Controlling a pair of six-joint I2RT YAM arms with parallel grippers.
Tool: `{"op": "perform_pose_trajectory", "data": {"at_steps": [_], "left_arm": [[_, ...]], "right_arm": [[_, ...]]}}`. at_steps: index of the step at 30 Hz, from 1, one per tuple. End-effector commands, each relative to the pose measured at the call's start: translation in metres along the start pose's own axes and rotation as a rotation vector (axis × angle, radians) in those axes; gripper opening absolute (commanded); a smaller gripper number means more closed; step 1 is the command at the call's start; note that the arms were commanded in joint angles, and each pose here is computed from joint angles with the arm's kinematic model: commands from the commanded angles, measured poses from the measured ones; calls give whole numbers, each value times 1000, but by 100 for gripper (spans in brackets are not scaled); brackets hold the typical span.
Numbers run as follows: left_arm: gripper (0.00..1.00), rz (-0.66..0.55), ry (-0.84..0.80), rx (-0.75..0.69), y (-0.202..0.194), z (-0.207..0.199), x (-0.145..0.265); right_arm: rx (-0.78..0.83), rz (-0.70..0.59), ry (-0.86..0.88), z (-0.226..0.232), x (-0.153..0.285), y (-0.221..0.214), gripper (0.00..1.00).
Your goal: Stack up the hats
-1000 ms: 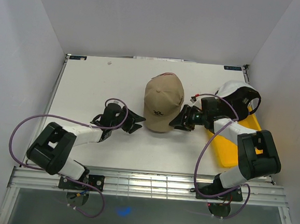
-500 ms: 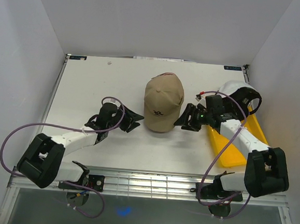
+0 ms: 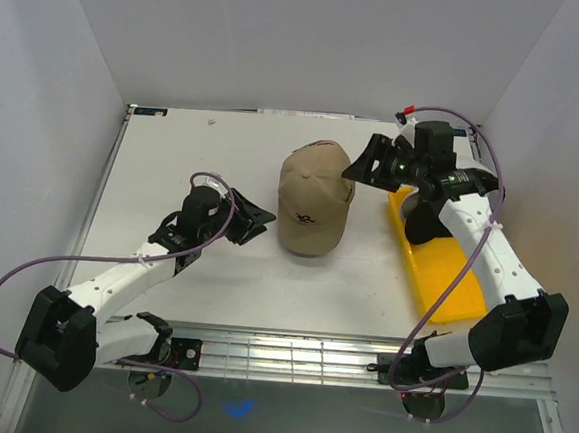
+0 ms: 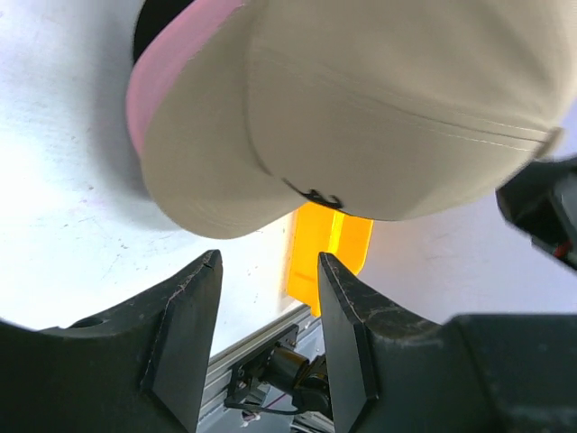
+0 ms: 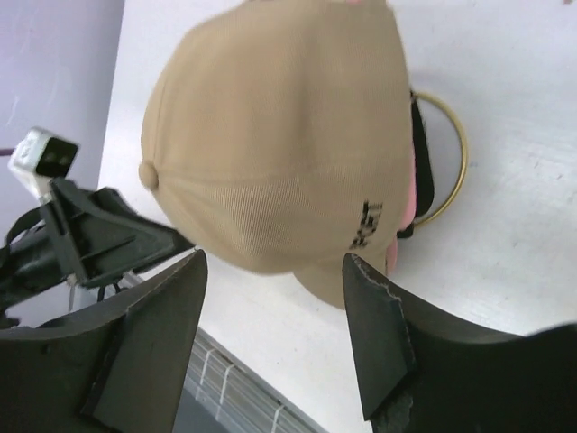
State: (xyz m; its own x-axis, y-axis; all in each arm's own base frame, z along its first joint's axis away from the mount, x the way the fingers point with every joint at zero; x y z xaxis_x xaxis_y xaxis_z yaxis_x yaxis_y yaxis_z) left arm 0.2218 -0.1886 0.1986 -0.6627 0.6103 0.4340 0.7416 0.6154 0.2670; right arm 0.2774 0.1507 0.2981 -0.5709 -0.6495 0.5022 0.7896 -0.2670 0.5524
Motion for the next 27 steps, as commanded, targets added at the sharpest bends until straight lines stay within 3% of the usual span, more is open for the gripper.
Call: {"op": "perform_pose_trajectory", "data": {"at_steps": [1,6,14,23,24,27], "left_arm": [[56,-46,-15,-115,12,-29,15],[57,-66,-18,-215,24,-61,20],[57,-99,-31,-310,40,-104,9],[57,-123,43,-376,56,-125,-32],[57,-124,43,-382,56,-128,-34],[56,-104,55,-391,50,-126,-42]], "right_arm": [[69,-38,-61,5,-17,31,69],[102,-61,-114,-2,-49,62,77],[106,-61,-127,-2,-82,91,77],[73,17,-155,-29,-107,60,48],[72,28,-157,-31,-110,56,41],[70,57,-165,-38,-118,47,34]]}}
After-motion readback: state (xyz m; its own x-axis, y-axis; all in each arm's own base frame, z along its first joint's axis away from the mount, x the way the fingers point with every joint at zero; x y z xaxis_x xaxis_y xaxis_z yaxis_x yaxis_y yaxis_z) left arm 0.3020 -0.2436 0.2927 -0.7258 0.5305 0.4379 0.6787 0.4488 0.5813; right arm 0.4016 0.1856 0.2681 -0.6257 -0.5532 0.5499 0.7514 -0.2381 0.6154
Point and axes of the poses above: each gripper's point midway between its finger pads, its own x axis back along the fingers, its own z axis along the line the jaws close on, y = z × x, the point moved 8 cm from there along x, back along the fingers, and after that the axes turned 6 degrees about -x, right-handed, at the moved point
